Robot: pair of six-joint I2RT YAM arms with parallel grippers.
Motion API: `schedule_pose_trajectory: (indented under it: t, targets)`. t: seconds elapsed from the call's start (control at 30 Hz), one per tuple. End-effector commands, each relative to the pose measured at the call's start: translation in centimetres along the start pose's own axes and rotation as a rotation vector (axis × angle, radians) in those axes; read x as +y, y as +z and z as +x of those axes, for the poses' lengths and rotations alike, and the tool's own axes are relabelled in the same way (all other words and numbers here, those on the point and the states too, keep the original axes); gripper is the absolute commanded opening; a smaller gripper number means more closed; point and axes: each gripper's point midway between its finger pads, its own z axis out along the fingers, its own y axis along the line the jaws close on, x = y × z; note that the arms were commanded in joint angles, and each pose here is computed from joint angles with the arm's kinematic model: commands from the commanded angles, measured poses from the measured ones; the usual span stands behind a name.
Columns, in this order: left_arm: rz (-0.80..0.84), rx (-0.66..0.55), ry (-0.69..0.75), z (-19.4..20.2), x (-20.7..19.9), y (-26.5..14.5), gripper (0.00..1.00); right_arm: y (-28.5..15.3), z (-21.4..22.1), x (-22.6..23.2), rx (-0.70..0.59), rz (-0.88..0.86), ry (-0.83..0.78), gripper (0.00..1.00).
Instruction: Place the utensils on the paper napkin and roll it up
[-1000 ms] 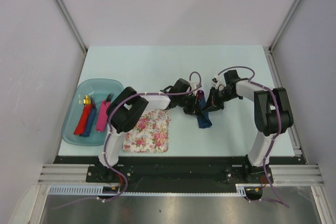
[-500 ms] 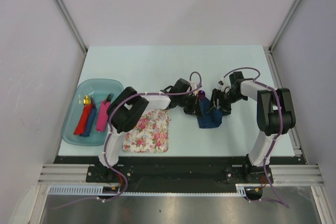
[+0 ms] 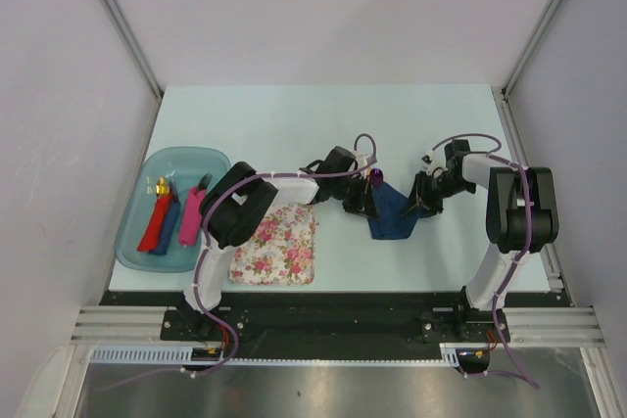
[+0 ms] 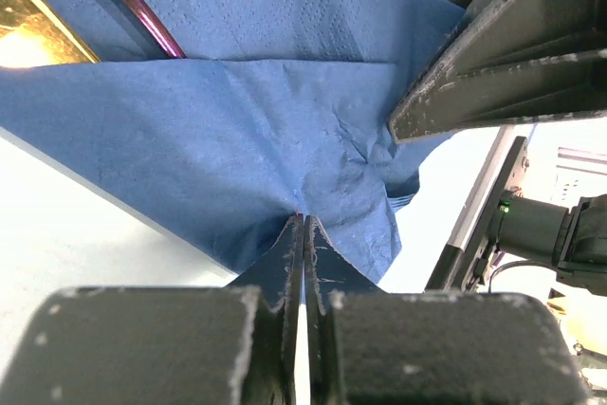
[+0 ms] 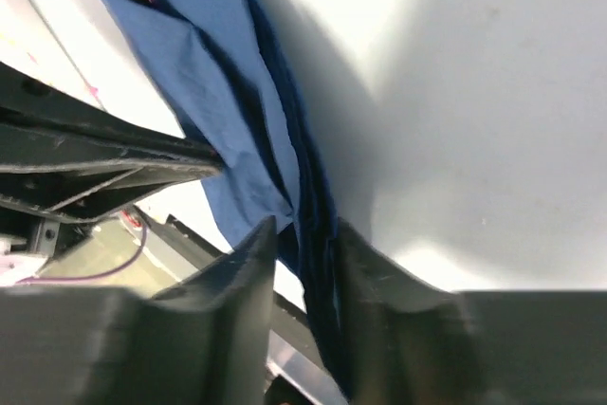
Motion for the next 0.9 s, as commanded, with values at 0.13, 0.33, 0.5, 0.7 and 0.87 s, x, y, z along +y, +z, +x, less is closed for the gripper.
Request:
schedule_pose_trajectory:
  t: [0.13, 0.33, 0.5, 0.7, 0.87]
  targets:
    - [-0.029, 0.010, 0.017, 0.2, 0.6, 0.4, 0.00, -0.5, -0.9, 6.0, -0.018, -0.192, -0.068, 0.00]
    - [-0.029, 0.011, 0.017, 0.3, 0.6, 0.3, 0.00, 1.1, -0.4, 7.8, 0.011, -0.190, -0.118, 0.00]
    - [-0.019, -0.012, 0.017, -0.5, 0.3, -0.2, 0.00, 2.9, 0.5, 5.8, 0.052, -0.111, -0.114, 0.00]
    - [0.039, -0.047, 0.032, -1.7, -1.8, -1.0, 0.00, 4.5, 0.7, 3.6, 0.078, -0.043, -0.089, 0.00]
    - [0.126, -0.107, 0.056, -2.9, -4.3, -2.5, 0.00, 5.2, 0.9, 2.8, 0.092, -0.014, -0.085, 0.00]
